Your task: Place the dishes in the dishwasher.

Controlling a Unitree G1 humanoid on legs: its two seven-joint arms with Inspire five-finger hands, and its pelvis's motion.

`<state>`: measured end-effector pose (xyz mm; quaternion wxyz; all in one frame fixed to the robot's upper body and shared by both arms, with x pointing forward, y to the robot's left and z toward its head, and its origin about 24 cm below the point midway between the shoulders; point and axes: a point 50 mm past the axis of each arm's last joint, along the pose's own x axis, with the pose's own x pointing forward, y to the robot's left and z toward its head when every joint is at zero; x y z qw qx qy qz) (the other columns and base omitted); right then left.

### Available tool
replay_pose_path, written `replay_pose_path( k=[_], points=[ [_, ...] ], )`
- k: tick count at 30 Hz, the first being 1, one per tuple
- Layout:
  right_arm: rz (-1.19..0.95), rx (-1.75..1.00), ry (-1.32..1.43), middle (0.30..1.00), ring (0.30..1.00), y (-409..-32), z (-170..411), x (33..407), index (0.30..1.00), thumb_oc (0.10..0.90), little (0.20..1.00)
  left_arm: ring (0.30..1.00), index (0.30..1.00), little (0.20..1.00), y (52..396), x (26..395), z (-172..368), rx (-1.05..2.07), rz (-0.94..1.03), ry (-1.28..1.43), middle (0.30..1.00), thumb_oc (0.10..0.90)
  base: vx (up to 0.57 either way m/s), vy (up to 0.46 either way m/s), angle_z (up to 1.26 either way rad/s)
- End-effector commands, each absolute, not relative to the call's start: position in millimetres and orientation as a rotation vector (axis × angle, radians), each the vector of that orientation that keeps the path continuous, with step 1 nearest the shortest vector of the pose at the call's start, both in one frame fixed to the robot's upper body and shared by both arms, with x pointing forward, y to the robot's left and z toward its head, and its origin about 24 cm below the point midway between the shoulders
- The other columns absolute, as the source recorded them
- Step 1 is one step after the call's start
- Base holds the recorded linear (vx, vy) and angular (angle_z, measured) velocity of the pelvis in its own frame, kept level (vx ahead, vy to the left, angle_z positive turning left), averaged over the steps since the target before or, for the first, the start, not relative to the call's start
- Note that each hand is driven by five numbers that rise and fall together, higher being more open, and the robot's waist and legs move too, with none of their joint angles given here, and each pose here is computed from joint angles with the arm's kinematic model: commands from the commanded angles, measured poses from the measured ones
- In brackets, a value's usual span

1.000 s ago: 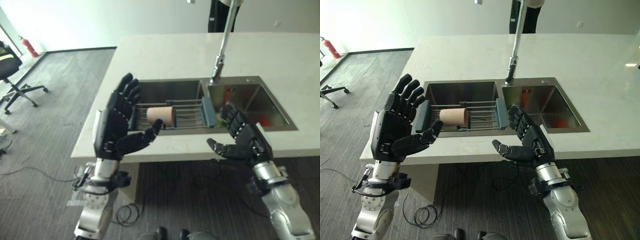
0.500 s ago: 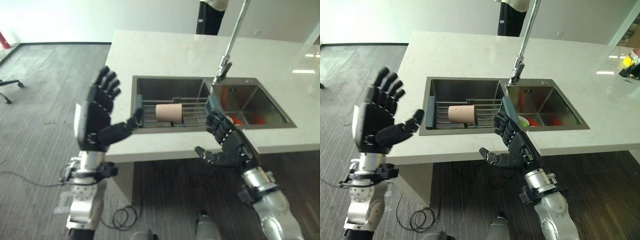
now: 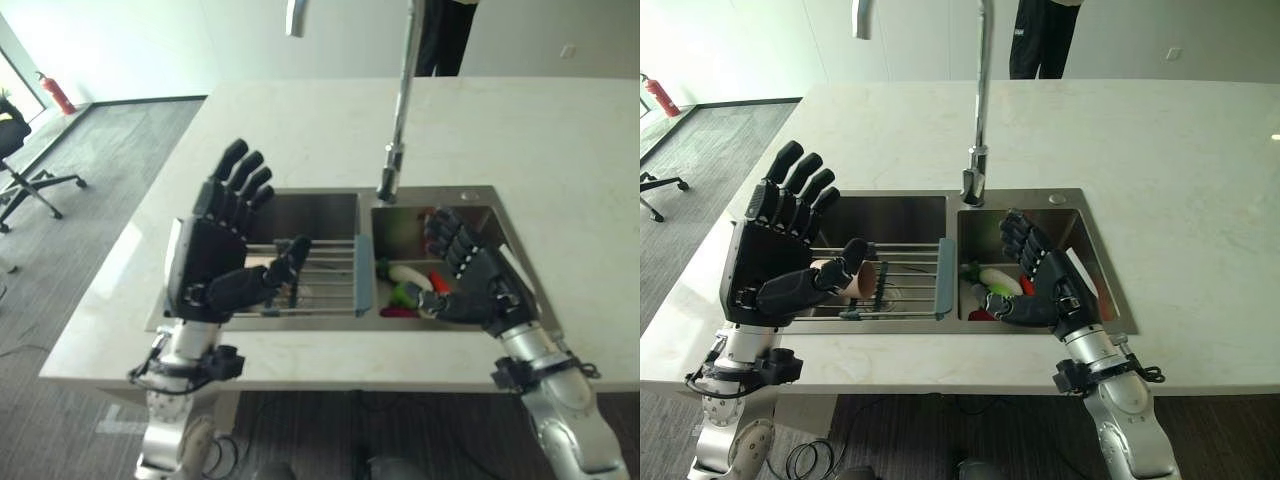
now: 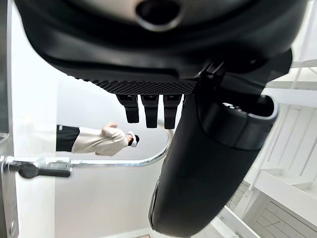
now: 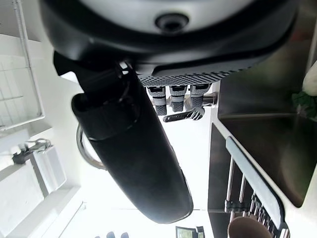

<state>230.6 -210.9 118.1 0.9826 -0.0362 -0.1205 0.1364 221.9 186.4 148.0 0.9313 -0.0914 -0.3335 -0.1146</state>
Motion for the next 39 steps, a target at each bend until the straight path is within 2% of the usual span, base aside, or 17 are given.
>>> replay_pose_path(
  k=[1,6,14,28,39],
  points=[
    [0.25,-0.048,-0.506,0.9,0.9,-210,161,228,0.9,0.8,0.9,0.9,0.9,0.9,192,212,185,-0.115,-0.233,-0.892,0.9,0.8,0.05,0.195,-0.03],
    [0.235,-0.054,-0.482,0.9,0.9,-212,157,224,0.9,0.8,0.9,0.9,0.9,0.9,194,216,185,-0.143,-0.249,-0.856,0.9,0.8,0.06,0.122,0.18],
    [0.243,-0.082,-0.478,0.9,0.9,-208,160,227,0.9,0.8,0.9,0.9,0.9,0.9,201,216,188,0.036,-0.223,-0.841,0.9,0.8,0.03,0.081,0.15],
    [0.282,-0.157,-0.476,0.9,0.9,-211,176,244,0.9,0.8,0.9,0.9,0.9,0.9,235,261,215,0.77,-0.248,-0.59,0.9,0.8,-0.02,0.071,-0.05],
    [0.314,-0.195,-0.468,0.9,0.9,-217,187,252,0.9,0.8,0.9,0.9,0.9,0.9,269,298,236,1.106,-0.133,-0.385,0.9,0.8,-0.04,0.033,-0.17]
  ],
)
